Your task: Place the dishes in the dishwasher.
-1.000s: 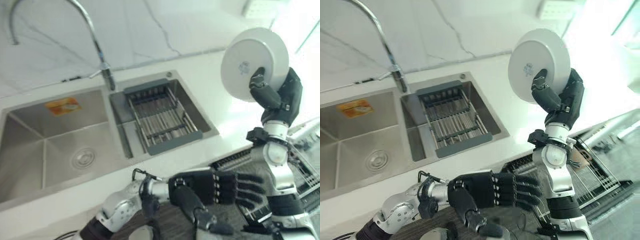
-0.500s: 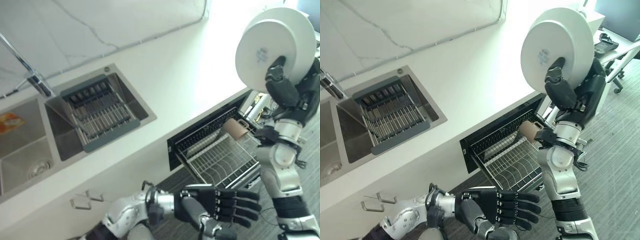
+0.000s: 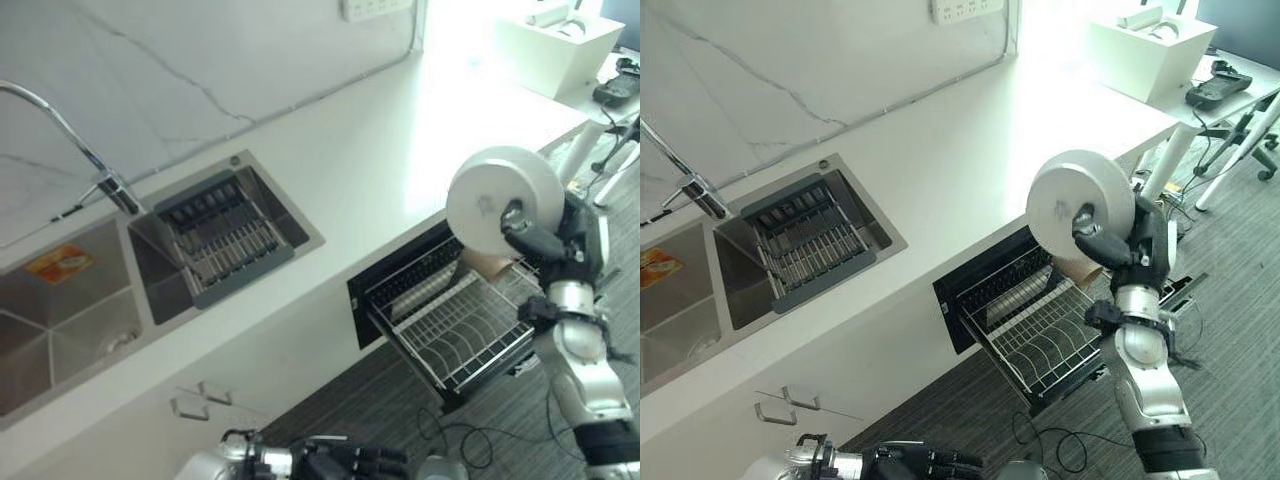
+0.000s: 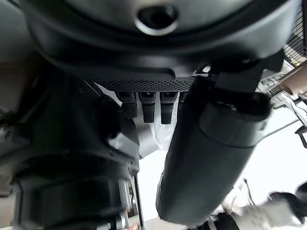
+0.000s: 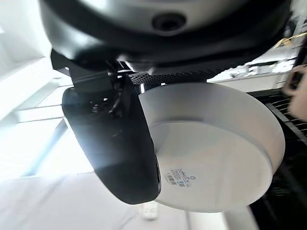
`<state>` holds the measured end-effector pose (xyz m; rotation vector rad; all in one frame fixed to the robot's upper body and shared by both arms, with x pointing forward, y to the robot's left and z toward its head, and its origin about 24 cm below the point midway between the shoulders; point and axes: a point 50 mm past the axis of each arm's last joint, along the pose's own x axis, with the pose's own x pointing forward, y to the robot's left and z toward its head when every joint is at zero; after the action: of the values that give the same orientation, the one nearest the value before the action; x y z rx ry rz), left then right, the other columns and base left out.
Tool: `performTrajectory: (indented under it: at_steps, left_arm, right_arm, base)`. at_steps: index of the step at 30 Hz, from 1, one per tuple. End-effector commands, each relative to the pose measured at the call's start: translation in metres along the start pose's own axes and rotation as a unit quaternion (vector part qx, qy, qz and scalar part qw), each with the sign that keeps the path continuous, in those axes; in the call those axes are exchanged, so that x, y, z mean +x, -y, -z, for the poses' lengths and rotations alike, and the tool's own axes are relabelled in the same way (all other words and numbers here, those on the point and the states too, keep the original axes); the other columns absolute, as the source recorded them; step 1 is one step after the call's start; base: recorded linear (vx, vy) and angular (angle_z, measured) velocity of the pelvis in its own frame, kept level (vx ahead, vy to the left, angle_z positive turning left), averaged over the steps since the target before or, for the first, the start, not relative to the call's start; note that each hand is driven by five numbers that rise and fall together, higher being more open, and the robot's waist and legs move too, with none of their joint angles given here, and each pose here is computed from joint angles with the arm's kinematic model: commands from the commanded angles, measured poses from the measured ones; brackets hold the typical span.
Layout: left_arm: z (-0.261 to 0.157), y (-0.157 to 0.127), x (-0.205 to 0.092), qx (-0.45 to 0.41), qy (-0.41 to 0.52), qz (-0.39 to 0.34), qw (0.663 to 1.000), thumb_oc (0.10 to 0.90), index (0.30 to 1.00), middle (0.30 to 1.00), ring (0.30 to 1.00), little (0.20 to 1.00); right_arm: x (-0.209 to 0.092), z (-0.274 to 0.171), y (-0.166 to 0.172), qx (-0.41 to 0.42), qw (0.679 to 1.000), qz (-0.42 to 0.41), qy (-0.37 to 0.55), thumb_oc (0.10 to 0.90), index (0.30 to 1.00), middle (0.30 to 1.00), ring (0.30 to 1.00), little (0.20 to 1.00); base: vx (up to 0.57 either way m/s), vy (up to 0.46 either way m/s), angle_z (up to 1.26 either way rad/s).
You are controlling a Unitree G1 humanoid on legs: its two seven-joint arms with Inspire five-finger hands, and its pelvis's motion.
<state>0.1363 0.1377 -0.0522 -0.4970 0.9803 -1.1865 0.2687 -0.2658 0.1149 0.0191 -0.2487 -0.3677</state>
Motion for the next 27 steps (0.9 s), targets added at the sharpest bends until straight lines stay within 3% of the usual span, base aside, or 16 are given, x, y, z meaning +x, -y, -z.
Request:
performTrajectory:
  at_steps: [1, 3, 7, 8, 10, 11, 13, 14, 20, 24, 27]
  left_arm:
    - [-0.028, 0.039, 0.018, 0.022, 0.069, 0.209, 0.975, 0.800, 0.900, 0.900, 0.900, 0.900]
    - [-0.026, 0.039, 0.017, -0.002, 0.088, 0.220, 0.972, 0.800, 0.900, 0.900, 0.900, 0.900]
    - [-0.010, 0.026, 0.015, -0.057, 0.103, 0.168, 0.979, 0.800, 0.900, 0.900, 0.900, 0.900]
    - [0.016, 0.009, 0.010, -0.105, 0.113, 0.097, 0.983, 0.800, 0.900, 0.900, 0.900, 0.900]
    - [0.031, -0.002, 0.006, -0.129, 0.122, 0.044, 0.983, 0.800, 0.900, 0.900, 0.900, 0.900]
    - [0.057, -0.019, -0.001, -0.161, 0.130, -0.051, 0.977, 0.800, 0.900, 0.900, 0.900, 0.900]
    - [0.079, -0.037, -0.010, -0.190, 0.140, -0.168, 0.957, 0.800, 0.900, 0.900, 0.900, 0.900]
    - [0.098, -0.051, -0.019, -0.209, 0.138, -0.282, 0.926, 0.800, 0.900, 0.900, 0.900, 0.900]
    - [0.135, -0.063, -0.032, -0.238, 0.101, -0.449, 0.855, 0.800, 0.900, 0.900, 0.900, 0.900]
    - [0.149, -0.063, -0.038, -0.278, 0.089, -0.490, 0.822, 0.800, 0.900, 0.900, 0.900, 0.900]
    - [0.162, -0.060, -0.044, -0.265, 0.029, -0.519, 0.812, 0.800, 0.900, 0.900, 0.900, 0.900]
  right_arm:
    - [0.020, -0.079, -0.006, 0.004, 0.981, 0.004, 0.196, 0.400, 0.300, 0.300, 0.300, 0.300]
    - [0.020, -0.071, -0.002, -0.041, 0.982, 0.035, 0.182, 0.400, 0.300, 0.300, 0.300, 0.300]
    - [0.018, -0.063, 0.009, -0.122, 0.973, 0.093, 0.172, 0.400, 0.300, 0.300, 0.300, 0.300]
    - [0.015, -0.057, 0.020, -0.180, 0.959, 0.143, 0.166, 0.400, 0.300, 0.300, 0.300, 0.300]
    - [0.013, -0.056, 0.026, -0.204, 0.952, 0.162, 0.159, 0.400, 0.300, 0.300, 0.300, 0.300]
    - [0.009, -0.051, 0.035, -0.231, 0.943, 0.189, 0.146, 0.400, 0.300, 0.300, 0.300, 0.300]
    - [0.005, -0.046, 0.039, -0.274, 0.929, 0.206, 0.141, 0.400, 0.300, 0.300, 0.300, 0.300]
    - [0.002, -0.042, 0.041, -0.313, 0.915, 0.214, 0.136, 0.400, 0.300, 0.300, 0.300, 0.300]
    - [0.003, -0.019, 0.046, -0.383, 0.895, 0.208, 0.098, 0.400, 0.300, 0.300, 0.300, 0.300]
    - [0.007, -0.003, 0.047, -0.406, 0.891, 0.191, 0.070, 0.400, 0.300, 0.300, 0.300, 0.300]
    - [0.015, 0.008, 0.039, -0.450, 0.880, 0.141, 0.055, 0.400, 0.300, 0.300, 0.300, 0.300]
  base:
    - [0.02, 0.042, -0.04]
    - [0.03, 0.034, -0.01]
    - [0.04, 0.025, -0.02]
    - [0.04, 0.030, -0.05]
    - [0.03, 0.017, 0.01]
    - [0.02, 0.002, 0.09]
    - [0.01, -0.001, 0.06]
    - [0.00, 0.000, 0.00]
    - [0.01, -0.041, 0.10]
    - [0.02, -0.034, 0.14]
    - [0.05, -0.007, 0.04]
